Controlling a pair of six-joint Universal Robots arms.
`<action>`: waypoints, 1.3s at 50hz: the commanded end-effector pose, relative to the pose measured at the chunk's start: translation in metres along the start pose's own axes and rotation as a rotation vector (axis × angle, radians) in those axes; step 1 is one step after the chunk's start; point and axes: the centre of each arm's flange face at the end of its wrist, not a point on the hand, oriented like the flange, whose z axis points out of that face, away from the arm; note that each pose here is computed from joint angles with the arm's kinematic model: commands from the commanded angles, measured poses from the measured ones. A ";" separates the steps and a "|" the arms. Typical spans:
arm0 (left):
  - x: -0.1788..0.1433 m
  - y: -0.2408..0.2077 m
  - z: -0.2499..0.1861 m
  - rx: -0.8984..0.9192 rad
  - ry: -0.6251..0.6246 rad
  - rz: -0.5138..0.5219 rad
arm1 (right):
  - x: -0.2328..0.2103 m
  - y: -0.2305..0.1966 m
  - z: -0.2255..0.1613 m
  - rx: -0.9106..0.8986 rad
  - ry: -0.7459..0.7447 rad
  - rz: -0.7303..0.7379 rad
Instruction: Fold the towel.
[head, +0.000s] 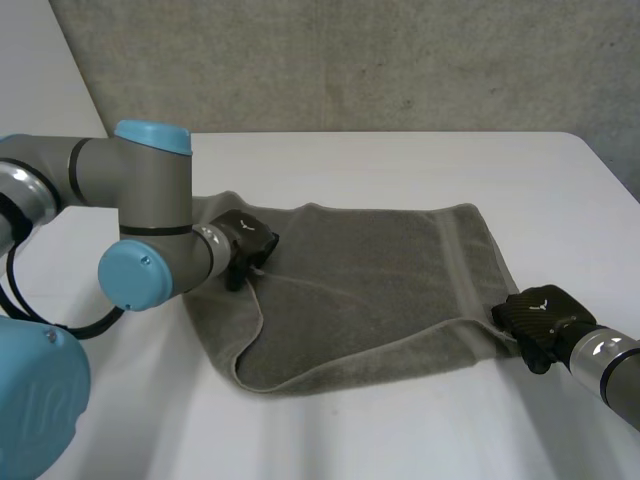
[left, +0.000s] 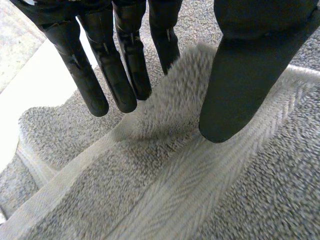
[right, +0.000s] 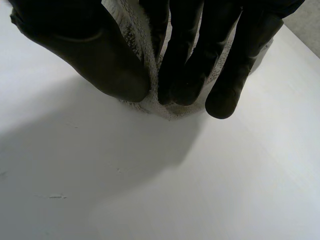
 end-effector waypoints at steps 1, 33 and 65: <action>0.004 0.005 -0.011 -0.011 -0.004 0.002 | 0.000 0.000 0.000 0.000 0.000 0.000; 0.007 0.010 -0.003 0.073 -0.061 0.014 | 0.000 0.001 0.000 -0.004 0.000 -0.001; -0.053 0.048 -0.117 0.013 -0.265 -0.224 | 0.065 -0.035 -0.053 -0.054 0.075 -0.130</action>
